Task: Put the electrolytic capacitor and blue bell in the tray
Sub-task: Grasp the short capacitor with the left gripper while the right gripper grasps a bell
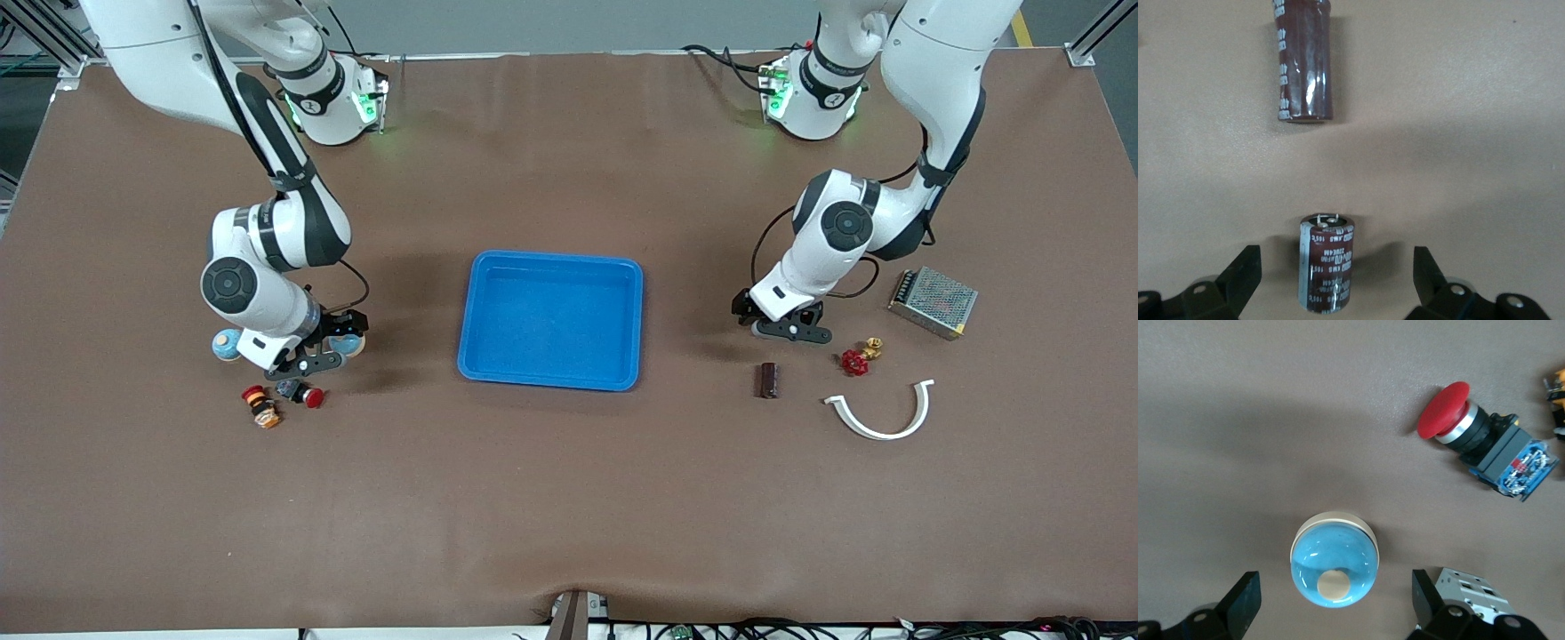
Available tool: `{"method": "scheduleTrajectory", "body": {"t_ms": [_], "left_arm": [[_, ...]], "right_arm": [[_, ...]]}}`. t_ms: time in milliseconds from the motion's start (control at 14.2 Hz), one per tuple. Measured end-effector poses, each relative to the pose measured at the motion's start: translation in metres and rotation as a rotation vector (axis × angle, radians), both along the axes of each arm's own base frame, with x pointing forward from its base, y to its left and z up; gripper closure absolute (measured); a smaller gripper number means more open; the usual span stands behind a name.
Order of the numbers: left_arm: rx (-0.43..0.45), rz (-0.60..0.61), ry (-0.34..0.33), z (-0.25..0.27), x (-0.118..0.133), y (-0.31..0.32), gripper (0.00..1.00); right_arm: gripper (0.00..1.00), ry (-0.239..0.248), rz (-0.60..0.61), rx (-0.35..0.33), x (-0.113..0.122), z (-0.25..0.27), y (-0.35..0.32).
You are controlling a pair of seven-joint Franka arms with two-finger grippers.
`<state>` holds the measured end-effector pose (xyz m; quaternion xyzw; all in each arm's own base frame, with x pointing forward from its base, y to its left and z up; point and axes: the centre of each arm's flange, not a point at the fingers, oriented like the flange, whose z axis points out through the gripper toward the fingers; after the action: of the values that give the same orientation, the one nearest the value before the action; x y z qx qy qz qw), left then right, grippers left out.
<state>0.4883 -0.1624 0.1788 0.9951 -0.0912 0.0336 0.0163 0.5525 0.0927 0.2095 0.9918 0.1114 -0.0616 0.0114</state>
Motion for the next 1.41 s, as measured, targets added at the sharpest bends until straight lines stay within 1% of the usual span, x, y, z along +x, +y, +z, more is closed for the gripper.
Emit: {"method": "scheduleTrajectory", "body": {"t_ms": [141, 212, 353, 423, 564, 635, 1058, 1199, 1410], "left_arm": [[0.0, 0.002, 0.0, 0.0, 0.001, 0.001, 0.01], [0.0, 0.005, -0.001, 0.0, 0.001, 0.002, 0.06], [0.0, 0.007, -0.002, 0.001, 0.002, 0.004, 0.25], [0.0, 0.007, -0.003, 0.001, 0.002, 0.004, 0.37], [-0.001, 0.008, -0.004, 0.001, 0.003, 0.004, 0.59], [-0.001, 0.007, -0.005, 0.001, 0.003, 0.004, 0.67], [0.0, 0.028, -0.016, 0.005, 0.009, 0.01, 0.66], [-0.009, 0.109, -0.028, 0.011, 0.015, 0.01, 0.66], [-0.013, 0.299, -0.012, 0.021, 0.02, 0.005, 0.66]], "right_arm": [[0.0, 0.0, 0.0, -0.001, 0.0, -0.006, 0.0], [0.0, -0.004, -0.001, -0.001, 0.0, -0.01, -0.001], [0.0, -0.007, -0.001, -0.001, 0.0, -0.016, -0.001], [0.0, -0.006, -0.001, -0.001, 0.0, -0.019, -0.001], [0.0, -0.012, -0.001, -0.001, 0.001, -0.022, -0.002], [0.0, -0.015, -0.002, 0.0, 0.001, -0.024, -0.002], [0.0, -0.014, -0.007, -0.003, 0.001, -0.031, -0.006], [0.0, -0.014, -0.007, -0.003, 0.001, -0.031, -0.006], [0.0, -0.013, -0.005, -0.003, 0.001, -0.031, -0.005]]}}
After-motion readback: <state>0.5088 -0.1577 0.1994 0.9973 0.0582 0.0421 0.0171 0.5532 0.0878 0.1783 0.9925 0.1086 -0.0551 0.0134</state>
